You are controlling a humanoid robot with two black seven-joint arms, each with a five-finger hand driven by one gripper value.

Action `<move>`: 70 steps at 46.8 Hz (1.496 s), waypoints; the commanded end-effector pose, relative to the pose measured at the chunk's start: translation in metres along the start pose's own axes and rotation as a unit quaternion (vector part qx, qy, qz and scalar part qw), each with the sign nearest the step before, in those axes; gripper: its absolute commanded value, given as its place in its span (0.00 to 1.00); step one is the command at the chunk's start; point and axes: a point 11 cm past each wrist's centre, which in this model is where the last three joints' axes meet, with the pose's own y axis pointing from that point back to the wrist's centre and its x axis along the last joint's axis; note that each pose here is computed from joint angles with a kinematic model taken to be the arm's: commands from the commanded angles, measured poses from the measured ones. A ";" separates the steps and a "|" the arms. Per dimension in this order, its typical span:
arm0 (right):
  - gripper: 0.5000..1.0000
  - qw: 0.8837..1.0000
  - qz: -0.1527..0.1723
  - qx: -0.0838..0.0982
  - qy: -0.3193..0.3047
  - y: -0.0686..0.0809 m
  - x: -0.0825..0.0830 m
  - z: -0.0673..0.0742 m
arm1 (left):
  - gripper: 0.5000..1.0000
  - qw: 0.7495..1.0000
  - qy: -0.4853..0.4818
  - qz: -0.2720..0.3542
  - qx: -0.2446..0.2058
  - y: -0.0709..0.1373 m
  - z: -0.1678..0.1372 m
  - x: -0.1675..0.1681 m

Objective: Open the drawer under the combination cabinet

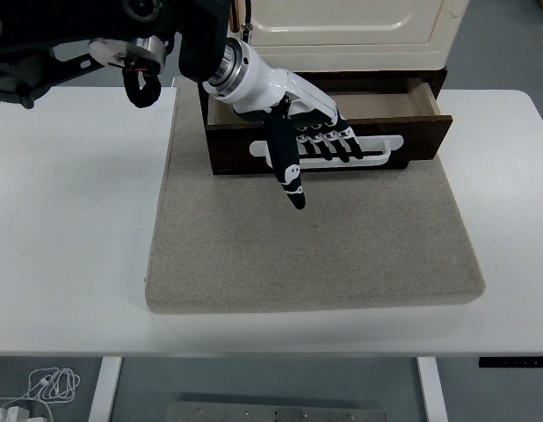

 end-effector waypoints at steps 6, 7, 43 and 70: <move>0.86 1.000 0.000 0.000 0.000 0.000 0.000 0.000 | 1.00 1.000 0.002 -0.005 -0.021 0.006 0.012 -0.001; 0.86 1.000 0.000 0.000 0.000 0.000 0.000 0.000 | 1.00 1.000 0.003 -0.004 -0.028 0.008 0.015 0.000; 0.86 1.000 0.000 0.000 0.000 0.000 0.000 0.000 | 1.00 0.816 0.060 0.246 -0.520 0.235 0.146 0.112; 0.86 1.000 0.000 0.000 0.000 0.000 0.000 0.000 | 1.00 0.518 0.367 0.585 -0.504 0.358 -0.096 0.194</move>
